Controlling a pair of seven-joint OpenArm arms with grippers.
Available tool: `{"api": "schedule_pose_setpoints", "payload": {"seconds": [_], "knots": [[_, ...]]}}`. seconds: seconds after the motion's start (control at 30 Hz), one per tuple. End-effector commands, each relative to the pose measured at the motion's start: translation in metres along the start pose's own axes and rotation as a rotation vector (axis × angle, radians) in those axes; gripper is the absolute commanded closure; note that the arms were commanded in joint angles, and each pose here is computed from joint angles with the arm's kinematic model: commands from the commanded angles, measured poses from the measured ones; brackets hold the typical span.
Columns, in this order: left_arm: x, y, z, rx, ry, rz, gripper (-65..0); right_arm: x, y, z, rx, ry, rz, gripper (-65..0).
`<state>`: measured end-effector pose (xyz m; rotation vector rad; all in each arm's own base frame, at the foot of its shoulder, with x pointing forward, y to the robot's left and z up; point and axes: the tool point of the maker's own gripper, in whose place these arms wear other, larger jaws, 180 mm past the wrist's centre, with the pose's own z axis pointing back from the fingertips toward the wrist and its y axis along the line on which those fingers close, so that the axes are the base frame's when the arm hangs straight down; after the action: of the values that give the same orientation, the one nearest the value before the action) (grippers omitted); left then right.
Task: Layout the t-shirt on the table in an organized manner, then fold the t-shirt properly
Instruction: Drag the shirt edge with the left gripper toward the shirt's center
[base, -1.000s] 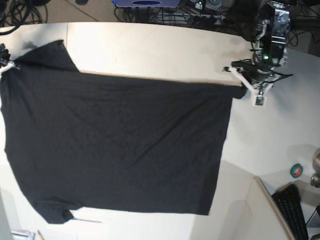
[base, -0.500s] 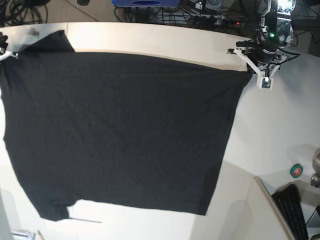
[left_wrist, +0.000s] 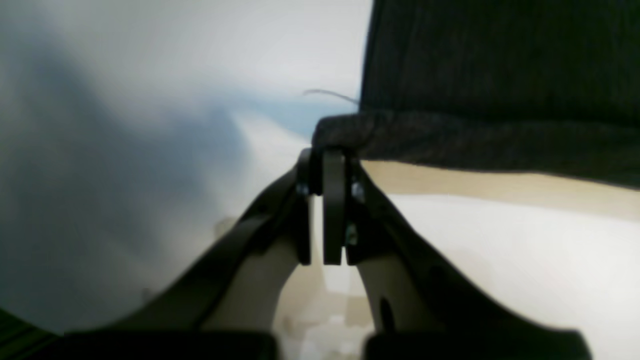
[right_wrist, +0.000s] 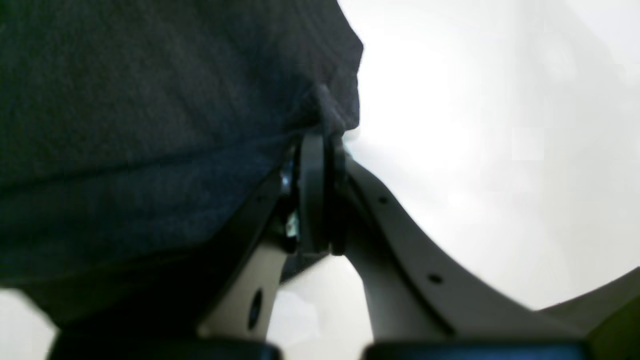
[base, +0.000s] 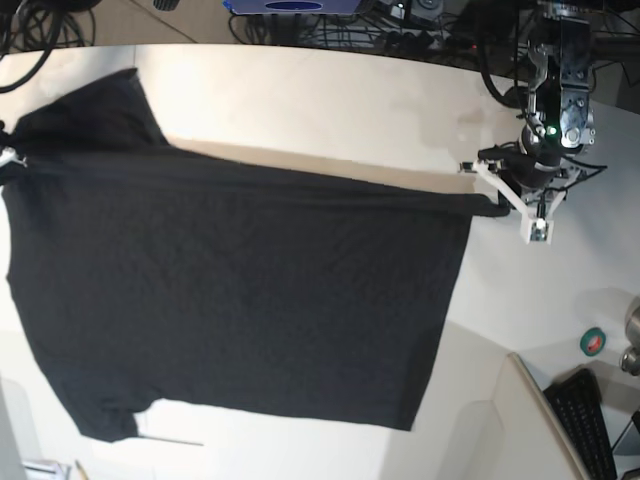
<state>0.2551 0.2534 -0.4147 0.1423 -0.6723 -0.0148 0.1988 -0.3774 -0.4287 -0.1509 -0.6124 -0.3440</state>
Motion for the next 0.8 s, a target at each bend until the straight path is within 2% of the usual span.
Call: {"api": "schedule_pose_setpoints", "payload": {"seconds": [0.0,0.1,0.33,0.53,0.77], "knots": [[0.015,0.008,-0.001,0.024,-0.038,-0.006,0.0,0.027,-0.008,0.002,-0.017,-0.069,0.005,0.0],[0.023,0.013,-0.011,0.034,-0.036,0.009,0.0,0.036,-0.006,-0.005,-0.021,-0.075,-0.005,0.0],[0.032,0.022,-0.027,0.051,-0.024,0.038,0.0,0.058,-0.012,-0.027,-0.108,-0.048,0.048,0.0],[0.048,0.026,-0.035,0.058,-0.042,0.056,0.0,0.077,-0.002,-0.036,-0.087,-0.068,0.014,0.0],[0.064,0.032,-0.046,0.067,-0.047,0.079,0.0,0.089,0.028,-0.055,-0.022,-0.048,0.038,0.0]]}}
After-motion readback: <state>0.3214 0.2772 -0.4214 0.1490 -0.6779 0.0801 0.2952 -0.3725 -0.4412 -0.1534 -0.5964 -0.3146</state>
